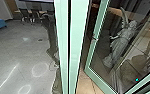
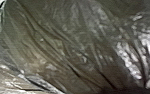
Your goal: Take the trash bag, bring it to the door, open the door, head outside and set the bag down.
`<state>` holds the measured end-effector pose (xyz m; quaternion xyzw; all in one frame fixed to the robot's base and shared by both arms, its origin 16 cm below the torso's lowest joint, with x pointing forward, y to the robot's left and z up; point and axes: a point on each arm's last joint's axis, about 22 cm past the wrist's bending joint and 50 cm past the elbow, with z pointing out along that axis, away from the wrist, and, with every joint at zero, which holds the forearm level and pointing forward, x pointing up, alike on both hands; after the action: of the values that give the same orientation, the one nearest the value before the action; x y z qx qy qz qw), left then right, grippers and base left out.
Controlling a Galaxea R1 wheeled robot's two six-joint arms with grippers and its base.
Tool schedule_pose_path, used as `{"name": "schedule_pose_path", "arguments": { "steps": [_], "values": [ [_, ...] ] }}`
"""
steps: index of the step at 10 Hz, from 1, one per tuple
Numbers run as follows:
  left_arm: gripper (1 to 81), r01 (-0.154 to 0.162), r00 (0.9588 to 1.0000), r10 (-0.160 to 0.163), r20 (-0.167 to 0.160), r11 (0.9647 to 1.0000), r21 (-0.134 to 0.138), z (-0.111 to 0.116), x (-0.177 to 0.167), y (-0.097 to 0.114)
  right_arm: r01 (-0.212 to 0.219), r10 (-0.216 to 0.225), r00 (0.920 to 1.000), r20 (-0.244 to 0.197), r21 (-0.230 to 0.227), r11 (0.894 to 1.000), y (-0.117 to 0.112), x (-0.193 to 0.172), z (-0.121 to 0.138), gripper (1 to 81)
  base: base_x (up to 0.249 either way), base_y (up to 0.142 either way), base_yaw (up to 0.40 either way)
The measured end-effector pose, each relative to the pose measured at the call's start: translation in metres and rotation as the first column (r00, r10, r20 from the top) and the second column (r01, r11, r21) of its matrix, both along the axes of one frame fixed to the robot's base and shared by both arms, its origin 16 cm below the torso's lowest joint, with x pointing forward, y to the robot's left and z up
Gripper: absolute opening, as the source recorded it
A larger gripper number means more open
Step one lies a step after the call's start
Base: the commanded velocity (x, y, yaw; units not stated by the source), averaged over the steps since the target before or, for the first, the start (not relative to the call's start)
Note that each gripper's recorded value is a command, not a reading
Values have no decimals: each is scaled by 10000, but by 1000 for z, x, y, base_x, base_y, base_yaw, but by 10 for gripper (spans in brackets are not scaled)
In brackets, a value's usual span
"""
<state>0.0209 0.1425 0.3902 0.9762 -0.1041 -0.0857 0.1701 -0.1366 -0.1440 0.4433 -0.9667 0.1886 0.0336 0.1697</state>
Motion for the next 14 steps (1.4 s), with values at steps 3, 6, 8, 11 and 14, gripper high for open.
{"name": "schedule_pose_path", "arguments": {
  "steps": [3, 6, 8, 11, 14],
  "values": [
    [10, 193, 9962, -189, 850, 9998, -35, 8, 41, -3, 169, -167, 9963, 839, -12, 9999, 1, 29, -5, 811, 0, 0, 0],
    [10, 361, 9869, -349, 1576, 9993, -52, 18, 73, -7, 296, -296, 9880, 1515, 25, 9996, 5, 49, -8, 811, 0, 0, 0],
    [10, 357, 9876, -345, 1530, 9994, -49, 20, 67, -5, 248, -249, 9871, 1579, 23, 9997, 4, 51, -9, 811, 0, 0, 0],
    [10, -468, 9870, 457, 1539, 9989, 33, 22, 55, 9, -574, 547, 9859, 1579, 123, 9983, 5, 61, -11, 811, 0, 0, 0],
    [10, -1472, 9803, 1435, 1359, 9889, 175, 21, 30, 26, -1579, 1528, 9780, 1423, 255, 9871, 8, 69, -12, 811, 0, 0, 0]
  ]
}}
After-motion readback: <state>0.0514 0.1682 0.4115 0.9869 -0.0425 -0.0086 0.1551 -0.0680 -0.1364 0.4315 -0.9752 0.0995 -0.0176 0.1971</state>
